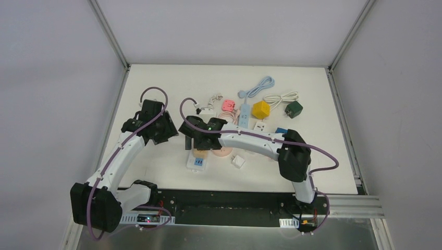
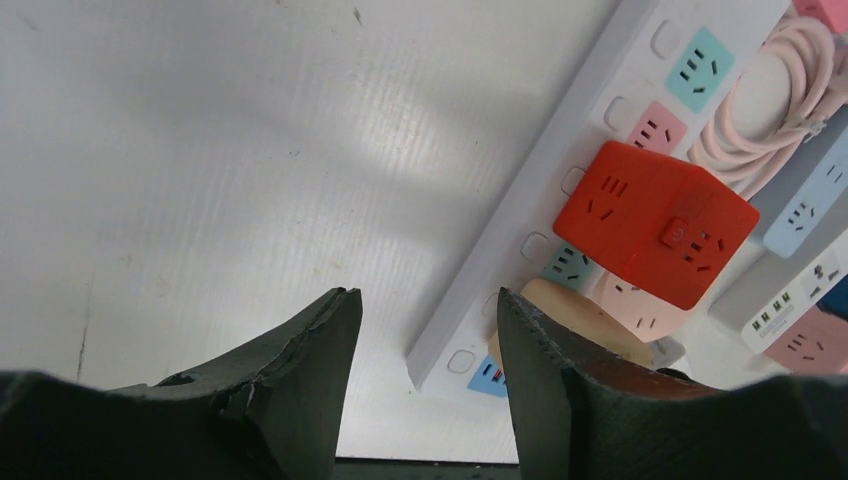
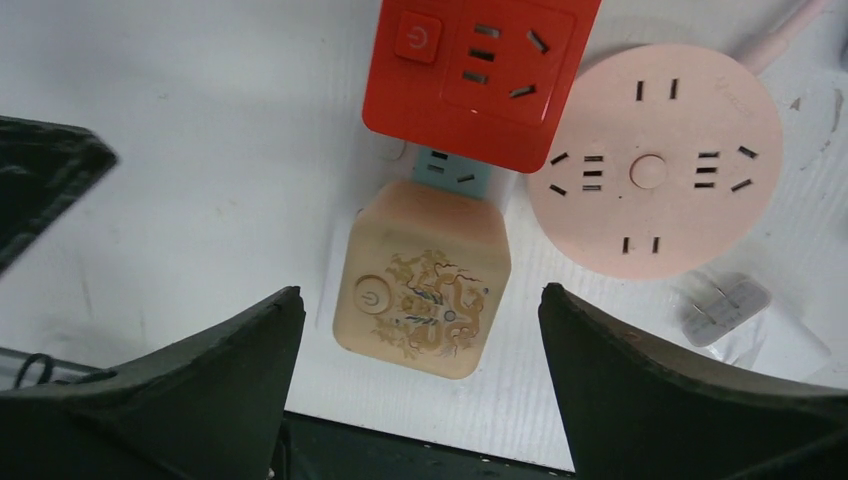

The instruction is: Pull the plug off the socket

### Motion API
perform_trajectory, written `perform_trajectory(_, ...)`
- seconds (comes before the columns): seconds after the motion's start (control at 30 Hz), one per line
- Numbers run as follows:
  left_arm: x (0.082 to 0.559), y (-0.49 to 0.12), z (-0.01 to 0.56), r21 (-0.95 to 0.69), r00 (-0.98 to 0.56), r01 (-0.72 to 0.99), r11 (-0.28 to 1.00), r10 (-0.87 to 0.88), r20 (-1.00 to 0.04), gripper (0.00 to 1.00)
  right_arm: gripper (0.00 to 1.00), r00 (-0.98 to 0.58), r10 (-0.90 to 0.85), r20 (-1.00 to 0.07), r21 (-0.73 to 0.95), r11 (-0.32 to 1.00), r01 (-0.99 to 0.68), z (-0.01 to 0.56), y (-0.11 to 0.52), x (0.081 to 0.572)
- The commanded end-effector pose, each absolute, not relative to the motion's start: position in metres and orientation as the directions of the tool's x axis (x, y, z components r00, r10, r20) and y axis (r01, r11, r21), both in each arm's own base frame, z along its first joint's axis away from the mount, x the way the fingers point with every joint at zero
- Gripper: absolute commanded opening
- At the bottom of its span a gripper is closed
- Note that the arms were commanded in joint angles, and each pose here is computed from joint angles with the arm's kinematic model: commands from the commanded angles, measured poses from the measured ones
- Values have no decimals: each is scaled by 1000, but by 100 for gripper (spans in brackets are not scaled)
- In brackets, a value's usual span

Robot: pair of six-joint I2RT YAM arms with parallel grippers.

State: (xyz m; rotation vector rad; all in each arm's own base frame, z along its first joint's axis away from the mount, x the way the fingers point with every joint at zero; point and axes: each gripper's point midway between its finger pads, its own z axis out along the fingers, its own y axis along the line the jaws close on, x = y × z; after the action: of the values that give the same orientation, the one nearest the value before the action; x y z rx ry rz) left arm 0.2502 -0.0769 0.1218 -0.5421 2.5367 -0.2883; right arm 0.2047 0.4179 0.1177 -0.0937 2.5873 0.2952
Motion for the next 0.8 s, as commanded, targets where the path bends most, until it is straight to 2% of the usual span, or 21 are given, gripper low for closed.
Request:
perform_trajectory(0.0, 250, -56, 122, -287, -704, -429, 856, -516, -488, 55, 90, -847, -82, -525, 94, 984, -154, 118, 408, 205)
perform_trajectory(0.17, 248, -65, 110, -329, -740, -430, 841, -537, -405, 55, 86, -854, -104, -510, 69, 985, -161, 107, 410, 204)
perform_trajectory(0.33, 248, -95, 103, -443, -797, -368, 818, -523, -303, 55, 64, -866, -134, -481, 111, 971, -212, 102, 423, 199)
perform_trajectory(0.47, 241, -111, 94, -493, -840, -344, 799, -496, -218, 53, 55, -866, -150, -476, 119, 965, -232, 98, 427, 201)
perform_trajectory(0.77, 227, -133, 72, -566, -861, -381, 731, -504, -71, 49, 47, -790, -225, -570, 224, 883, -413, 105, 458, 212)
